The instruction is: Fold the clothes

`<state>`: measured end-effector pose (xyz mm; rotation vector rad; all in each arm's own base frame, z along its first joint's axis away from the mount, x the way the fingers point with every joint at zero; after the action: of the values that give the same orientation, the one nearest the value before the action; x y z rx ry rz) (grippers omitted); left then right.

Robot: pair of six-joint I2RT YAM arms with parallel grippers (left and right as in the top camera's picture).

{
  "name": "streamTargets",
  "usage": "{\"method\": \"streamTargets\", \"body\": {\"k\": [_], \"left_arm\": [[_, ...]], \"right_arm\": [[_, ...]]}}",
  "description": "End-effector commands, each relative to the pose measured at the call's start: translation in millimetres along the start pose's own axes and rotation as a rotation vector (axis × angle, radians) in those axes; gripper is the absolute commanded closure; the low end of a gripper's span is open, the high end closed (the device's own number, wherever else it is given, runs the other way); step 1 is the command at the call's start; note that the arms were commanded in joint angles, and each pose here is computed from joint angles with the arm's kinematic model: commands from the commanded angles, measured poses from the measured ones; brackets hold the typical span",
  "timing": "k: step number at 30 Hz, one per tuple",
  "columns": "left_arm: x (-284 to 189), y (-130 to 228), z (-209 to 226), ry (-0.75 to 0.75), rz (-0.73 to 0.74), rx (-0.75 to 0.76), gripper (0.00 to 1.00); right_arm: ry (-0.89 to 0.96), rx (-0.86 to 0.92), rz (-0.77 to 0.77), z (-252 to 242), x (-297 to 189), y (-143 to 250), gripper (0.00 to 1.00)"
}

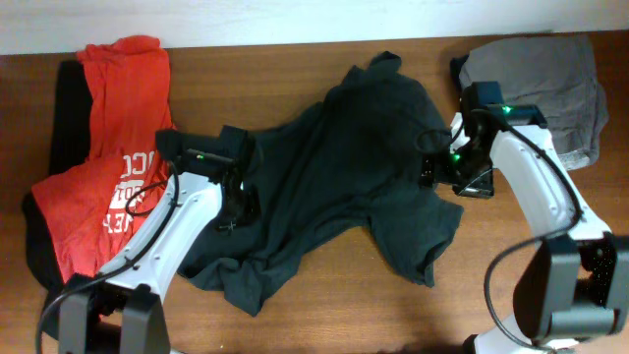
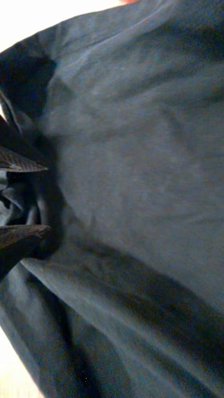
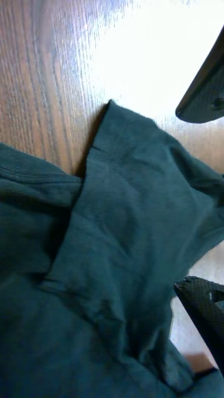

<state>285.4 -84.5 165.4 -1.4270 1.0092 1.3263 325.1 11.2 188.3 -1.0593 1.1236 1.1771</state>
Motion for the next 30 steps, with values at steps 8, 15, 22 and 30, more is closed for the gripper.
{"method": "streamTargets", "body": {"k": [8, 15, 22, 30], "left_arm": [[-32.9, -44.6, 3.2, 0.142, -0.288, -0.054, 0.64], [-42.9, -68.0, -4.8, 0.190, -0.453, 0.032, 0.58], [-48.5, -78.5, -5.8, 0.177, -0.538, 0.032, 0.57], [-48.7, -78.9, -6.0, 0.178, -0.540, 0.035, 0.57]], "right_arm": [[-0.007, -0.059, 0.079, -3.4, 37.3, -11.0, 0.32], [-0.009, -0.091, 0.034, -4.3, 53.4, -24.7, 0.33], [-0.010, -0.092, 0.024, -6.5, 74.0, -31.2, 0.49], [-0.009, -0.089, 0.046, -9.2, 93.1, -29.6, 0.75]]}}
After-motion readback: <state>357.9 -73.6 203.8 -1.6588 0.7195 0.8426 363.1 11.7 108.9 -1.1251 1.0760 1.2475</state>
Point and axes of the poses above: each gripper's point midway between its finger pads, its own x axis out along the fingers, its own z axis along the line the jaws close on, y = z × x, the point moved 9 cm from there along -x, back along the fingers, and after that the axes turned 6 degrees about -x, right-handed, at the moved point
